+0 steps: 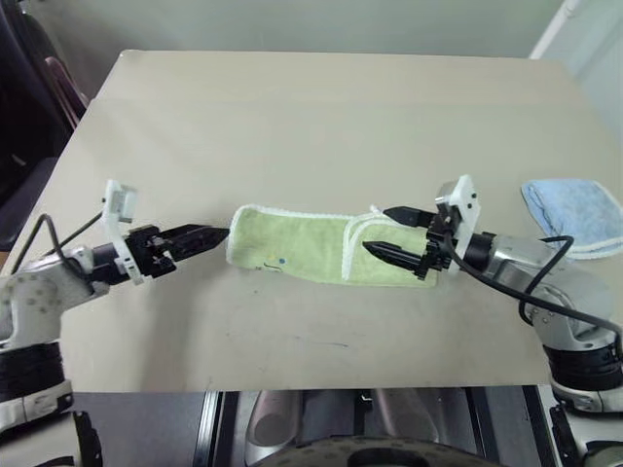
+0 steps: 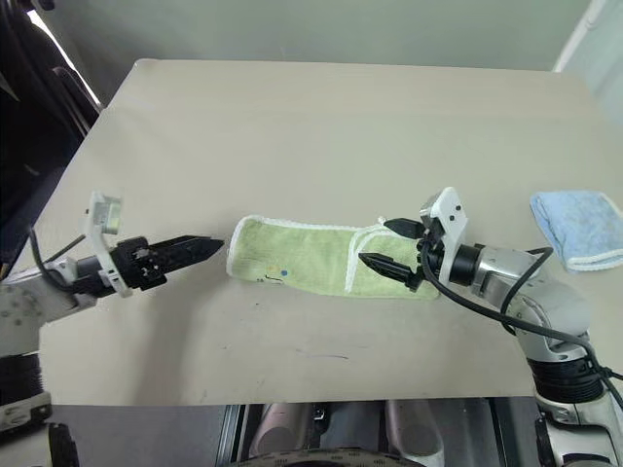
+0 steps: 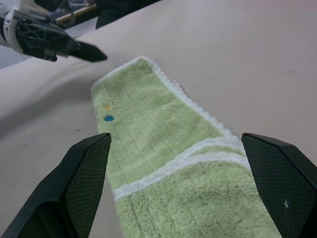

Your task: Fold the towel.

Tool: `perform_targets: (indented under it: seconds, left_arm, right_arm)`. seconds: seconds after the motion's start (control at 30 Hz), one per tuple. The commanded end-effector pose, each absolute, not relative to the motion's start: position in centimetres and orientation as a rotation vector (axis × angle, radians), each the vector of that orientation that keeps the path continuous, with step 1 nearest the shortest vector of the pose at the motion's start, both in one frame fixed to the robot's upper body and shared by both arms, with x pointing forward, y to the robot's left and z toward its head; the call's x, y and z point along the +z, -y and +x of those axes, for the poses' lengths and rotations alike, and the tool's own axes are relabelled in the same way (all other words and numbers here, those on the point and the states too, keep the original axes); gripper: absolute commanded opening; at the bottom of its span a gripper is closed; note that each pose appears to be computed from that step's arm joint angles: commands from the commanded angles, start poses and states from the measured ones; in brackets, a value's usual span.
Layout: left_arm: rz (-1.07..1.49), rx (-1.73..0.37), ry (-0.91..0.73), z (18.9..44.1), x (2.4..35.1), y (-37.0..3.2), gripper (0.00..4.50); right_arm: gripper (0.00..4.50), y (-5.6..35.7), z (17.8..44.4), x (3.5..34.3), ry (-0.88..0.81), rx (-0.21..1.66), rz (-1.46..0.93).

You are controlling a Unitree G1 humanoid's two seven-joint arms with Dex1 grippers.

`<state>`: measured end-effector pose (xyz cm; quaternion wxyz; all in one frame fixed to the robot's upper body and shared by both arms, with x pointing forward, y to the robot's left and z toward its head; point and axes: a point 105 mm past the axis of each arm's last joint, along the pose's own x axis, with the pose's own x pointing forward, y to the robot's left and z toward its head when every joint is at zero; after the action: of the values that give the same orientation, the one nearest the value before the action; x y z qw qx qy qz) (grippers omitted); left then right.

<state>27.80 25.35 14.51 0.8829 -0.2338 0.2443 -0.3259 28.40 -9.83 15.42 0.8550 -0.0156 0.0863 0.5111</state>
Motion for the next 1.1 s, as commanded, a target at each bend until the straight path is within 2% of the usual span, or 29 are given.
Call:
perform_targets:
  seconds: [0.03,0.13,0.4,0.83,1.1]
  left_arm:
    - [-0.559,-0.63,-0.624,26.2,14.0,-25.3,4.5]
    - [-0.617,-0.589,-0.689,25.7,13.2,-25.1,4.5]
    - [-0.822,-0.521,-0.671,27.2,11.2,-24.2,4.5]
    - [-0.955,-0.607,-0.677,29.4,11.5,-21.0,4.5]
    - [-0.952,-0.643,-0.705,28.9,11.5,-20.3,4.5]
  right_arm:
    - [4.46,9.4,28.5,16.4,-0.131,1.091,-0.059]
    - [4.46,9.3,29.0,16.4,-0.132,1.079,-0.064]
    - [4.46,9.6,30.1,15.9,-0.134,1.008,-0.054]
    - [4.46,10.3,30.3,15.6,-0.135,0.936,-0.05]
    - [4.46,10.7,30.6,15.9,-0.13,0.891,-0.045]
